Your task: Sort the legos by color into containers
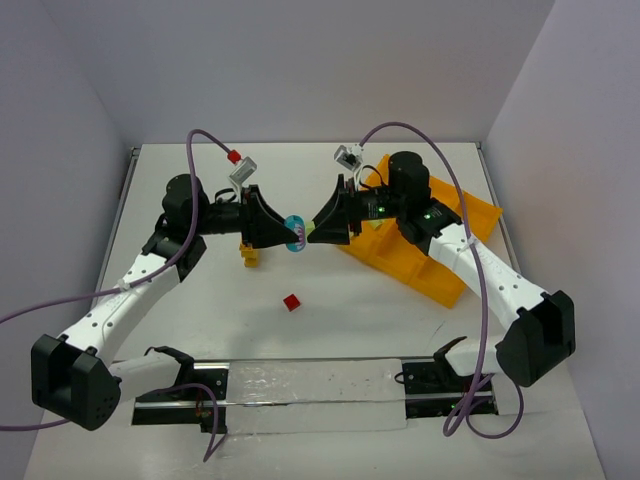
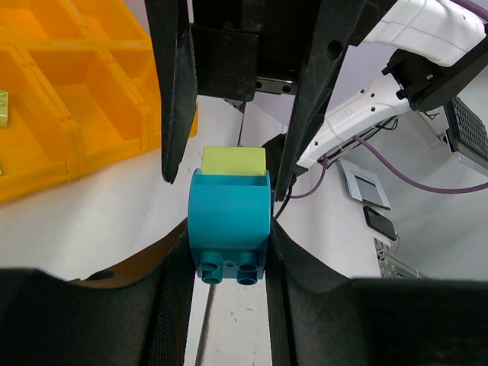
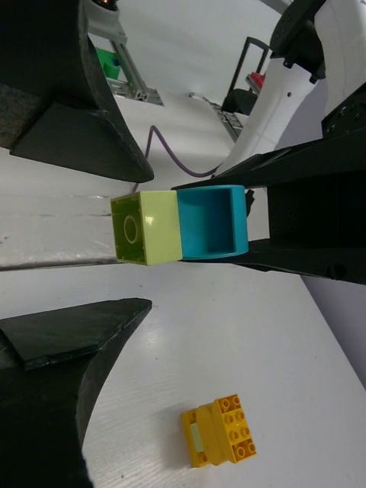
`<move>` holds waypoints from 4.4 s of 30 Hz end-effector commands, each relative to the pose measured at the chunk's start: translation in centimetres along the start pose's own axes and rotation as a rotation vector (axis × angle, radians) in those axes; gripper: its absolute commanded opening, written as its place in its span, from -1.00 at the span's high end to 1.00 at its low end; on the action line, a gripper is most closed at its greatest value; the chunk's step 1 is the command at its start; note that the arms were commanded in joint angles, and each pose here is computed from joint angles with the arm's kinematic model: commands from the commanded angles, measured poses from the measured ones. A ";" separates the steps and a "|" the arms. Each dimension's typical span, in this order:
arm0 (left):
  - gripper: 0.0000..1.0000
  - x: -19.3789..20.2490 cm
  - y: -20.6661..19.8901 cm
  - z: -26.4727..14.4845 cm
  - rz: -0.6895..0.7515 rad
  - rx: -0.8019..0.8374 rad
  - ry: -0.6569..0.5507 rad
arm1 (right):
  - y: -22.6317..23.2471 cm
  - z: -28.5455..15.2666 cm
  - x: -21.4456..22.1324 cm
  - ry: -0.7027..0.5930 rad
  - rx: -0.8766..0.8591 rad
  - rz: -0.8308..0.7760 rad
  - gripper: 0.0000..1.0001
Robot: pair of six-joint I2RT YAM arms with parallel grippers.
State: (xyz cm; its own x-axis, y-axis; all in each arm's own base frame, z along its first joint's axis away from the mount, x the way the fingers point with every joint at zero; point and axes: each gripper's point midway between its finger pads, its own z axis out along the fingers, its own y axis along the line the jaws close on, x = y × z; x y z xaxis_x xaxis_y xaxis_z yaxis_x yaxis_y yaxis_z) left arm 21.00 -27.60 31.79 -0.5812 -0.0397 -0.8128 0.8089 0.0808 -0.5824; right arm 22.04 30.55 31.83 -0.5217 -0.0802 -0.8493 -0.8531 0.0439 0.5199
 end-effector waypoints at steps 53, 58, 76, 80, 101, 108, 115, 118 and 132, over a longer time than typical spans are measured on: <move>1.00 -0.6 9.4 -3.1 -0.110 -0.552 -0.078 | -26.4 -12.1 5.5 0.021 1.429 0.200 0.82; 1.00 -1.4 9.5 -3.0 -0.150 -0.572 -0.101 | -27.2 -12.4 6.3 0.042 1.459 0.206 0.37; 1.00 -1.9 6.4 -1.7 -0.099 -0.378 -0.108 | -20.0 -10.4 0.7 -0.125 1.183 0.116 -0.44; 1.00 -1.6 4.6 -1.0 -0.056 -0.256 -0.076 | -14.1 -8.3 -1.5 -0.205 0.923 0.051 -0.44; 1.00 -3.6 1.8 0.2 0.014 -0.076 -0.049 | 0.5 -0.6 -0.9 -0.065 0.220 -0.087 -0.71; 1.00 -3.4 1.3 -0.3 0.022 -0.092 -0.047 | 0.6 1.4 -0.9 -0.034 0.160 -0.084 -0.64; 1.00 -3.7 -0.3 -0.7 0.060 -0.060 -0.057 | -0.2 2.2 -1.1 -0.034 0.155 -0.085 -0.55; 1.00 -3.8 -0.5 -0.7 0.062 -0.057 -0.058 | 0.4 2.6 -1.3 -0.031 0.104 -0.089 -0.52; 1.00 -3.6 -0.7 -1.0 0.054 -0.075 -0.064 | 2.6 3.6 -1.4 -0.041 -0.090 -0.073 0.40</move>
State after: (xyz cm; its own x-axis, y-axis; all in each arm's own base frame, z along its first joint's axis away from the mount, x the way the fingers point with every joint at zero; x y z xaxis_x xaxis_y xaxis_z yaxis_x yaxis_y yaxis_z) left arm 22.75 -26.51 33.39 -0.5697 -0.0860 -0.8173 0.7987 0.1765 -0.5753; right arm 21.53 33.85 31.25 -0.5284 -0.0832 -0.8449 -0.8490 0.0620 0.5248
